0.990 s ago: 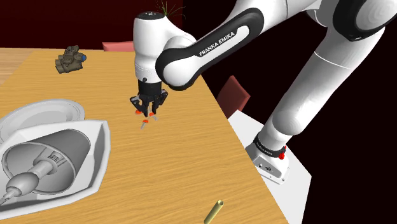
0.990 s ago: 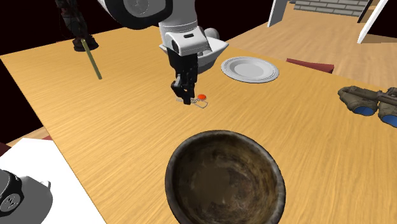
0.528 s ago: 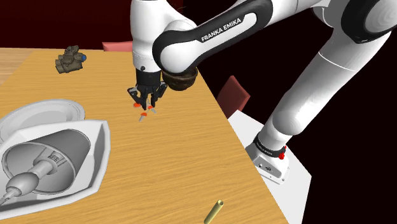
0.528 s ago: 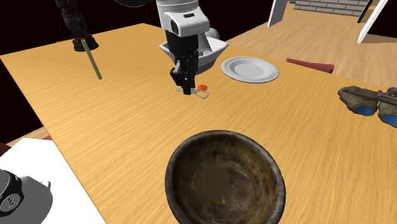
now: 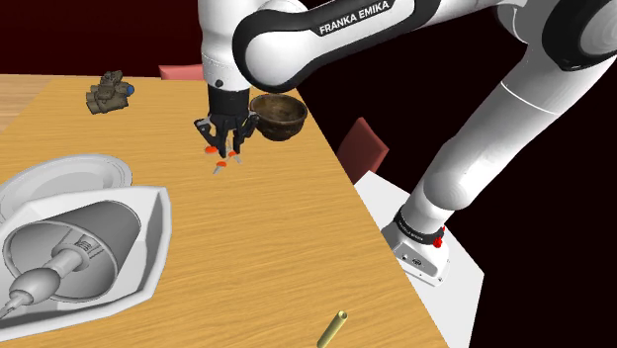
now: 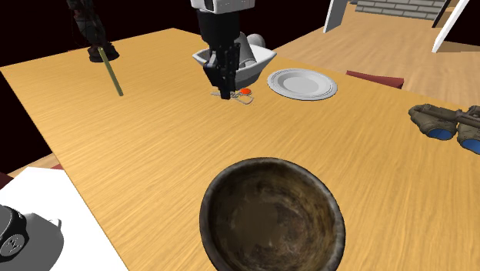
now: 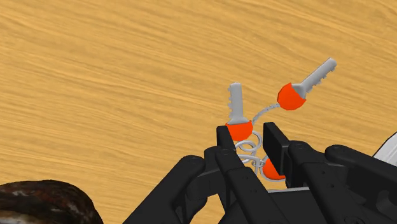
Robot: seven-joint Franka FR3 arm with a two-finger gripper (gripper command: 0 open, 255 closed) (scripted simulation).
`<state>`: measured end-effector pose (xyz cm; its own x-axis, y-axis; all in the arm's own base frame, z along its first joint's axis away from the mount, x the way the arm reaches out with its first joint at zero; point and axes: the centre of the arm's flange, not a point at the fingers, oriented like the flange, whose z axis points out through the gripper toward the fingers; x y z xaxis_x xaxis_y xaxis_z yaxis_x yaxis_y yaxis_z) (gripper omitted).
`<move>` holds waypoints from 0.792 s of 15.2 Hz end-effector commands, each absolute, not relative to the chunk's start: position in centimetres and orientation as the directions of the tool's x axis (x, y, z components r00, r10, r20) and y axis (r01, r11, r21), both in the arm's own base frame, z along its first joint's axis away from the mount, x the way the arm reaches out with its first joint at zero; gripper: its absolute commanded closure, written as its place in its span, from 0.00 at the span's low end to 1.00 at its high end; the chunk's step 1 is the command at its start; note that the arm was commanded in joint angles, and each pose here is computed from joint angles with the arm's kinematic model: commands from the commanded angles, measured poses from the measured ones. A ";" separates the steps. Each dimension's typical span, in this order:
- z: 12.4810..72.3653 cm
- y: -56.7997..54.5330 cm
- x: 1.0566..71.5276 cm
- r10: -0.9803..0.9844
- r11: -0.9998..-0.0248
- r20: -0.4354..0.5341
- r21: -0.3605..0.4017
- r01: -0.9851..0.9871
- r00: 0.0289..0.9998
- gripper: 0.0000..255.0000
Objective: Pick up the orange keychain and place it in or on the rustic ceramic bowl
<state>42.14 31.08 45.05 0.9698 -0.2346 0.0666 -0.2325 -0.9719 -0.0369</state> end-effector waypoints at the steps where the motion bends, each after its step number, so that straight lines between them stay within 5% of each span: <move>1: 46.1 30.9 42.1 -0.234 -0.972 0.066 -0.037 -0.232 0.970 1.00; 12: 50.9 28.4 42.9 -0.234 -0.972 0.066 -0.037 -0.232 0.970 1.00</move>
<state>42.58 29.44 50.66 0.9697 -0.2349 0.0666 -0.2329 -0.9718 -0.0368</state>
